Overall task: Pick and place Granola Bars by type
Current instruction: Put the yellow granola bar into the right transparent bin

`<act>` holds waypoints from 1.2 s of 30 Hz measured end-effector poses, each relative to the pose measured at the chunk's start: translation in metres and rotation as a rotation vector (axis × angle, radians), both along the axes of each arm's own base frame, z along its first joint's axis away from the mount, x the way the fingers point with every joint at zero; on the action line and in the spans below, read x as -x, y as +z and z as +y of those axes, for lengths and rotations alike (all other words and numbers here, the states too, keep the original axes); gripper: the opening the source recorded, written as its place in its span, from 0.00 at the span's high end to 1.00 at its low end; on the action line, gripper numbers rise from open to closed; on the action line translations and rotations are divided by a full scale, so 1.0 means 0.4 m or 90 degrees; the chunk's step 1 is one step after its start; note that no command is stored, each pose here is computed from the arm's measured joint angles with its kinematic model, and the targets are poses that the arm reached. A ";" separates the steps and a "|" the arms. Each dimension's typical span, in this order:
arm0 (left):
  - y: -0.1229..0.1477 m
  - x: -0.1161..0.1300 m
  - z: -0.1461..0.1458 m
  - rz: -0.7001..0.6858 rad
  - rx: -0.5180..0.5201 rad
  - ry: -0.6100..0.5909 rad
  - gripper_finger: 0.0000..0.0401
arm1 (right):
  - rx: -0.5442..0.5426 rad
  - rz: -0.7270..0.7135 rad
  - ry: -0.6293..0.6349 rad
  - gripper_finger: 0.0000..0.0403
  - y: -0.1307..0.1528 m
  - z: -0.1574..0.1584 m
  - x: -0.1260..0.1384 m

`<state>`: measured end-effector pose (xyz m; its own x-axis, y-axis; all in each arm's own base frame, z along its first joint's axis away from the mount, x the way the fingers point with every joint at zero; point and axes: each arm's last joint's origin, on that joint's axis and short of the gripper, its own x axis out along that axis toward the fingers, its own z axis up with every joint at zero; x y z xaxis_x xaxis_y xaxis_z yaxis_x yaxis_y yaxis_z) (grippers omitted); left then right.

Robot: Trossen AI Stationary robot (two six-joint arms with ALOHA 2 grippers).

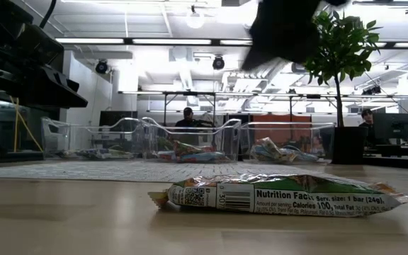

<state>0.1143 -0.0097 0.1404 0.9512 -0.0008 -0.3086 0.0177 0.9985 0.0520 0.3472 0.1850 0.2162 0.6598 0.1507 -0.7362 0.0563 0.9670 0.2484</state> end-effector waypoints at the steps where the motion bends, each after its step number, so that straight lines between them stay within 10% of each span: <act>1: 0.000 0.000 0.000 0.000 0.000 0.000 1.00 | -0.001 0.025 0.018 0.60 -0.015 0.005 -0.004; 36: 0.000 0.000 0.000 0.000 0.000 0.000 1.00 | -0.029 0.202 0.077 0.47 -0.199 0.020 -0.041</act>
<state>0.1143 -0.0097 0.1403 0.9512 -0.0004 -0.3085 0.0172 0.9985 0.0517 0.3635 0.1930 0.1365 0.3746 0.2511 -0.8925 0.0231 0.9598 0.2798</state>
